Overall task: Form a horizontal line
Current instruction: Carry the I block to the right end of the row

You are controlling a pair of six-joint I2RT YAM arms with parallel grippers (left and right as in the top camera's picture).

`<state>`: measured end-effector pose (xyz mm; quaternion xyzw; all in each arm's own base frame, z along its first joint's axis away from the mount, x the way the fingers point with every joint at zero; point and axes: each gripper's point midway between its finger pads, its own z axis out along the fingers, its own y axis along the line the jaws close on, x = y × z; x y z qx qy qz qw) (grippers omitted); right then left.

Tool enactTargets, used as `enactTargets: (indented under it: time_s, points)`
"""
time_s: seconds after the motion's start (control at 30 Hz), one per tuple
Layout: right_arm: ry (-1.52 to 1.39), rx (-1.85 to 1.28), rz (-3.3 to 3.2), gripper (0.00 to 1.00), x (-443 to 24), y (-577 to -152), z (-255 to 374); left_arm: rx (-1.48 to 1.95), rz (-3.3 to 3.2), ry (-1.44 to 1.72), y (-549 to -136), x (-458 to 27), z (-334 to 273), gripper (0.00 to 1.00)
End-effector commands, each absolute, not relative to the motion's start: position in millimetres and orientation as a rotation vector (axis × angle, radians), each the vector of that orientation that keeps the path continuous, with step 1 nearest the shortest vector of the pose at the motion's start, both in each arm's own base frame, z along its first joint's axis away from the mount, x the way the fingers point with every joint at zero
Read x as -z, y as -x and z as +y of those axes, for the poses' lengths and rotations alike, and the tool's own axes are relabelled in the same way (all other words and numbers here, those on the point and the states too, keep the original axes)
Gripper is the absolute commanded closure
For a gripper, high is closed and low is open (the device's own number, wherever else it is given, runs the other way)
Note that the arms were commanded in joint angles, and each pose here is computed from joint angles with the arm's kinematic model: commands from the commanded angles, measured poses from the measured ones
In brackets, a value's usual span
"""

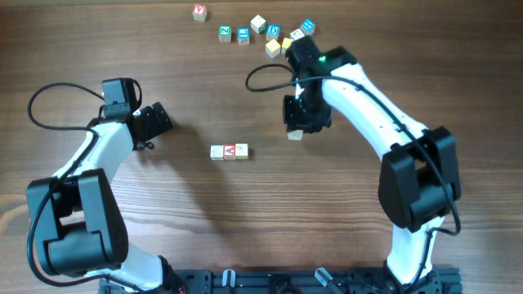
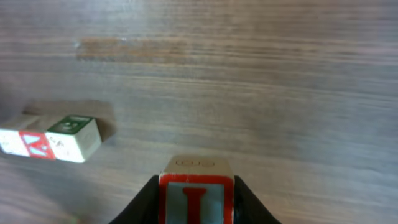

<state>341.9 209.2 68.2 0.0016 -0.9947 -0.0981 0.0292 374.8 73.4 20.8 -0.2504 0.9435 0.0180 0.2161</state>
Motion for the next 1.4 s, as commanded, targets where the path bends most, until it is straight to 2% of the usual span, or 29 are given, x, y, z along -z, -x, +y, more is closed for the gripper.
enactTargets:
  time_s: [0.0, 0.1, 0.4, 0.73, 0.83, 0.97, 1.1, 1.23, 1.37]
  points:
    - [0.015, 0.302, -3.062, 0.78, -44.9, -330.0, 226.6, -0.043, 2.609, 0.698, -376.3, -21.8, 74.1, 0.0]
    - [0.03, 0.322, -3.089, 0.78, -25.7, -319.8, 250.1, -0.043, 2.609, 0.698, -376.3, -21.8, 74.1, 0.0]
    - [-0.017, 0.238, -3.215, 0.77, -22.9, -316.7, 278.1, -0.043, 2.609, 0.698, -376.3, -21.8, 74.1, 0.0]
    - [-0.006, 0.217, -3.222, 0.73, -13.8, -315.5, 281.5, -0.043, 2.609, 0.698, -376.3, -21.8, 74.1, 0.0]
    - [-0.005, 0.221, -3.225, 0.67, -12.6, -315.8, 281.8, -0.043, 2.609, 0.698, -376.3, -21.8, 74.1, 0.0]
    - [-0.004, 0.215, -3.221, 0.66, -11.9, -314.8, 280.9, -0.043, 2.609, 0.698, -376.3, -21.8, 74.1, 0.0]
    - [-0.004, 0.215, -3.221, 0.55, -11.9, -314.9, 281.0, -0.043, 2.609, 0.698, -376.3, -21.8, 74.1, 0.0]
    - [0.01, 0.21, -3.226, 0.51, -11.9, -315.7, 280.3, -0.043, 2.609, 0.698, -376.3, -21.8, 74.1, 0.0]
    - [0.113, 0.155, -3.32, 0.46, -14.0, -337.5, 271.5, -0.043, 2.609, 0.698, -376.3, -21.8, 74.1, 0.0]
